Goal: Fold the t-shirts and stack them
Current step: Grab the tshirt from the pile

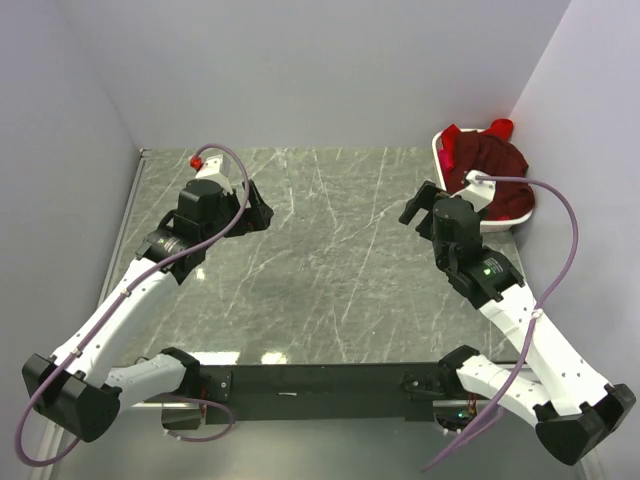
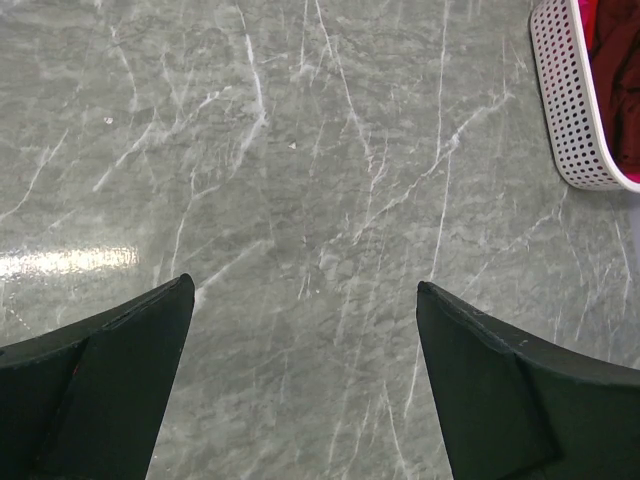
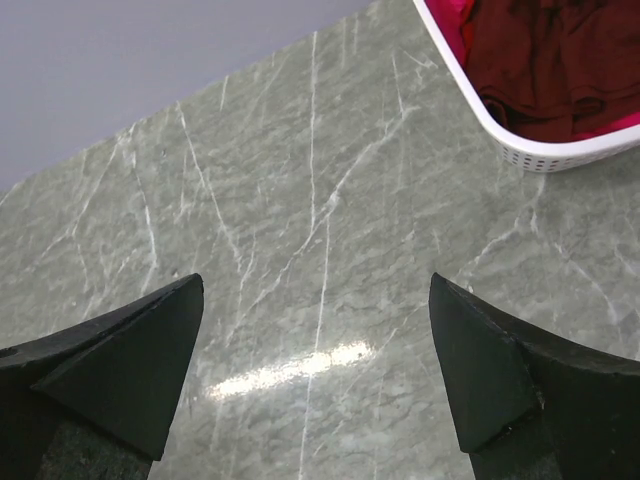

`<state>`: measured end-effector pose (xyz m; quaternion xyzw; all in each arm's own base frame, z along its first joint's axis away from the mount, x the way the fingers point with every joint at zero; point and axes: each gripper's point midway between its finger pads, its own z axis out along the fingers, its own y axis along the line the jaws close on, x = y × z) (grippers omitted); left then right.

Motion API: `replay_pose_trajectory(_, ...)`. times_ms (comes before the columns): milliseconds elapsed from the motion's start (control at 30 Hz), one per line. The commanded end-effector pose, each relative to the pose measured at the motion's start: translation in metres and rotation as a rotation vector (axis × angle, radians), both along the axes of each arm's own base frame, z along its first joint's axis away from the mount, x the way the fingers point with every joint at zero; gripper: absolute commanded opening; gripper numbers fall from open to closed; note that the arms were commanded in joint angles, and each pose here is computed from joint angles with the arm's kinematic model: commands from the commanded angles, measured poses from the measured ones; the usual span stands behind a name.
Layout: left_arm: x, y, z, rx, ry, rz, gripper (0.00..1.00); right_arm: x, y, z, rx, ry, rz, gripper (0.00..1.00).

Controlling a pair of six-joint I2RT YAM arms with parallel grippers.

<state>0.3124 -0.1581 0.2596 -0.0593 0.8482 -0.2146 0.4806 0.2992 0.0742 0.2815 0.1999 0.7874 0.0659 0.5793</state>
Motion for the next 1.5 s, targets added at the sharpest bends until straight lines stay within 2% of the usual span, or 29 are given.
replay_pose_trajectory(0, 0.000, -0.001, 0.026, -0.014, -0.074, -0.023, 0.99, 0.001, -0.005, 0.010, 0.003, -0.037, -0.027, 1.00)
replay_pose_trajectory(133, -0.001, -0.003, 0.028, -0.017, -0.074, -0.036, 0.99, 0.002, -0.010, 0.019, -0.005, -0.035, -0.063, 1.00)
replay_pose_trajectory(267, 0.000, -0.004, 0.030, -0.019, -0.081, -0.041, 0.99, 0.025, -0.002, 0.021, -0.057, 0.003, -0.051, 1.00)
replay_pose_trajectory(400, 0.000, -0.005, 0.031, -0.019, -0.083, -0.047, 1.00, 0.083, -0.029, 0.012, -0.058, 0.103, -0.107, 0.99)
replay_pose_trajectory(433, 0.000, -0.005, 0.031, -0.018, -0.082, -0.045, 1.00, 0.098, -0.056, 0.030, -0.050, 0.080, -0.190, 0.99)
replay_pose_trajectory(467, 0.000, -0.003, 0.030, -0.014, -0.082, -0.042, 0.99, 0.118, -0.067, 0.010, -0.075, 0.140, -0.233, 0.99)
replay_pose_trajectory(533, 0.001, -0.001, 0.031, -0.009, -0.092, -0.036, 0.99, 0.150, -0.101, 0.004, -0.062, 0.170, -0.330, 0.99)
replay_pose_trajectory(733, 0.010, 0.003, 0.027, -0.021, -0.070, -0.016, 0.99, 0.205, -0.158, -0.035, -0.005, 0.271, -0.476, 0.97)
replay_pose_trajectory(933, 0.026, 0.012, 0.025, -0.072, -0.043, -0.004, 0.99, 0.220, -0.180, -0.072, -0.013, 0.332, -0.558, 0.96)
replay_pose_trajectory(1367, 0.040, 0.026, 0.011, -0.079, -0.011, 0.033, 0.98, 0.207, -0.240, -0.162, -0.007, 0.479, -0.674, 0.92)
replay_pose_trajectory(1467, 0.042, 0.026, 0.006, -0.080, 0.006, 0.030, 0.98, 0.205, -0.250, -0.184, 0.006, 0.530, -0.702, 0.88)
